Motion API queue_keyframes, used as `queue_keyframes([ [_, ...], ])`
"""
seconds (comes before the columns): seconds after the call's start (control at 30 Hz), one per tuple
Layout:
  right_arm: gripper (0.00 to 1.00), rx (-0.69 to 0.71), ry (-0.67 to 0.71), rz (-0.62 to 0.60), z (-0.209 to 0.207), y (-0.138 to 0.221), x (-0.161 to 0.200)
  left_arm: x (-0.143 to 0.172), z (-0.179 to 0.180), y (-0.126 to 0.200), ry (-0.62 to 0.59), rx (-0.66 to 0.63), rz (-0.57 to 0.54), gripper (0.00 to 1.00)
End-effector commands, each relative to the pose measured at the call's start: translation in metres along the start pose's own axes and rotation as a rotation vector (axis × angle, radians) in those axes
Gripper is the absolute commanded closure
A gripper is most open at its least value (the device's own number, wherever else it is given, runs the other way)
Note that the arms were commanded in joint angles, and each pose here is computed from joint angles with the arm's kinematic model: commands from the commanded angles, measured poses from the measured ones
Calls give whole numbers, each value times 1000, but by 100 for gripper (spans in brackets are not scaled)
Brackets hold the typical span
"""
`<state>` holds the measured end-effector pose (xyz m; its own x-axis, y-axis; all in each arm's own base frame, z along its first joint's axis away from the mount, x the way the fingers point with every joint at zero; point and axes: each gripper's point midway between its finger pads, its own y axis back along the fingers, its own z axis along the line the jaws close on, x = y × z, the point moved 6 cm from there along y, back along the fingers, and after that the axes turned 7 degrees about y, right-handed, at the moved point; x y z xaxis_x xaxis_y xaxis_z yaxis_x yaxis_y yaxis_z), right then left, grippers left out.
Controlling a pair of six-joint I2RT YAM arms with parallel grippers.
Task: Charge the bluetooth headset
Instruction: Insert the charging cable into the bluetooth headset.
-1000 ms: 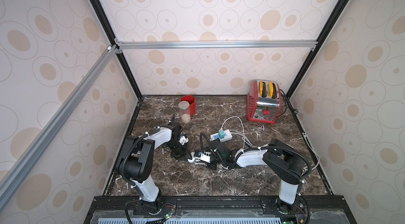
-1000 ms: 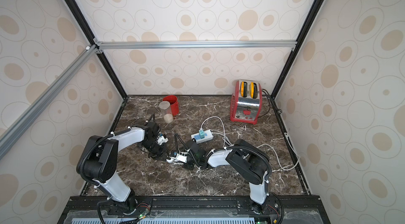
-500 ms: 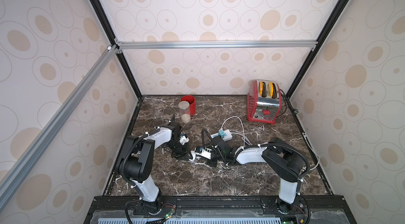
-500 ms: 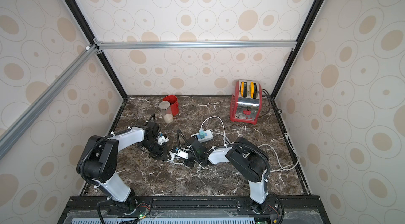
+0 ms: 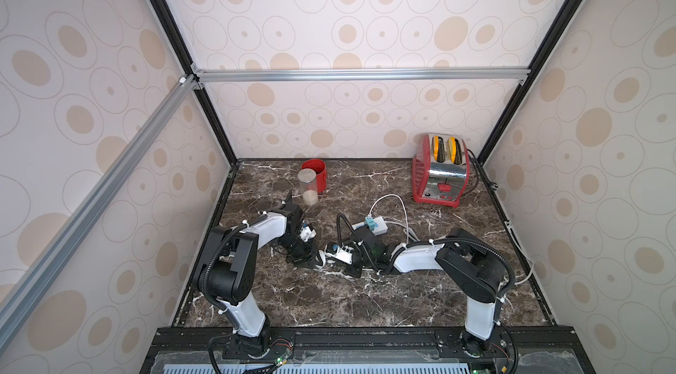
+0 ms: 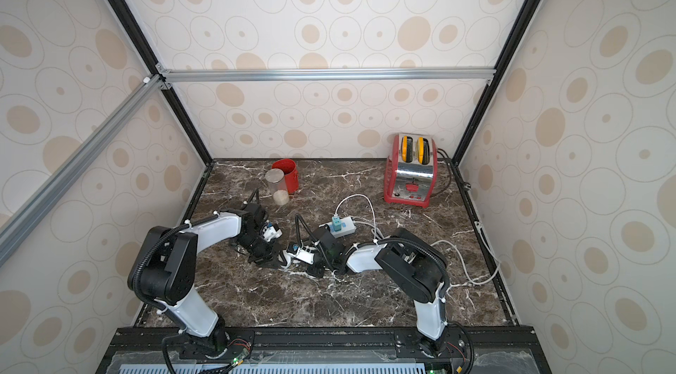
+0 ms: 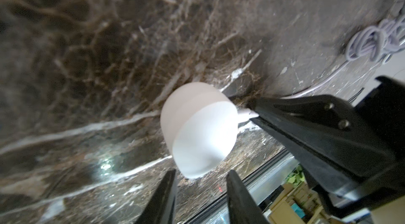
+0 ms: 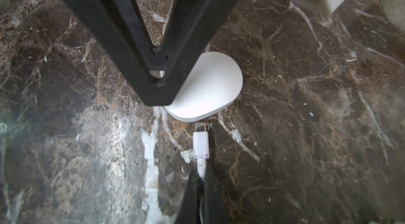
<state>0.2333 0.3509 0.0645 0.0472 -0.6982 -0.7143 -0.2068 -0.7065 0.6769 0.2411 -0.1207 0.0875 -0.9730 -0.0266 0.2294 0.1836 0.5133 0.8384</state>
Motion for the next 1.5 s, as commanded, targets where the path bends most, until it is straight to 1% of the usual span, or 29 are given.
queue_keyframes([
  [0.0,100,24,-22,14,-6,-5,6,1,-3,8,-12,-34,20,50],
  [0.1,100,44,-42,11,-12,-4,8,-2,-1,15,-9,-51,-7,41],
  [0.2,100,45,-35,14,-14,-4,9,-9,1,17,0,-56,-36,41],
  [0.27,100,43,-28,15,-15,-5,10,-15,-1,15,3,-38,-42,45],
  [0.43,100,29,-16,2,-16,-7,8,-28,-3,7,9,-6,-50,58],
  [0.53,100,24,-14,-8,-19,-8,6,-34,-5,6,1,0,-48,62],
  [0.83,100,-2,-11,-13,-17,-10,5,-37,-4,1,-7,3,-22,67],
  [1.2,100,-59,16,-38,-11,-8,6,-39,-3,-1,-30,-14,16,68],
  [1.47,100,-67,28,-80,-15,-8,5,-39,-1,-3,-37,-19,32,68],
])
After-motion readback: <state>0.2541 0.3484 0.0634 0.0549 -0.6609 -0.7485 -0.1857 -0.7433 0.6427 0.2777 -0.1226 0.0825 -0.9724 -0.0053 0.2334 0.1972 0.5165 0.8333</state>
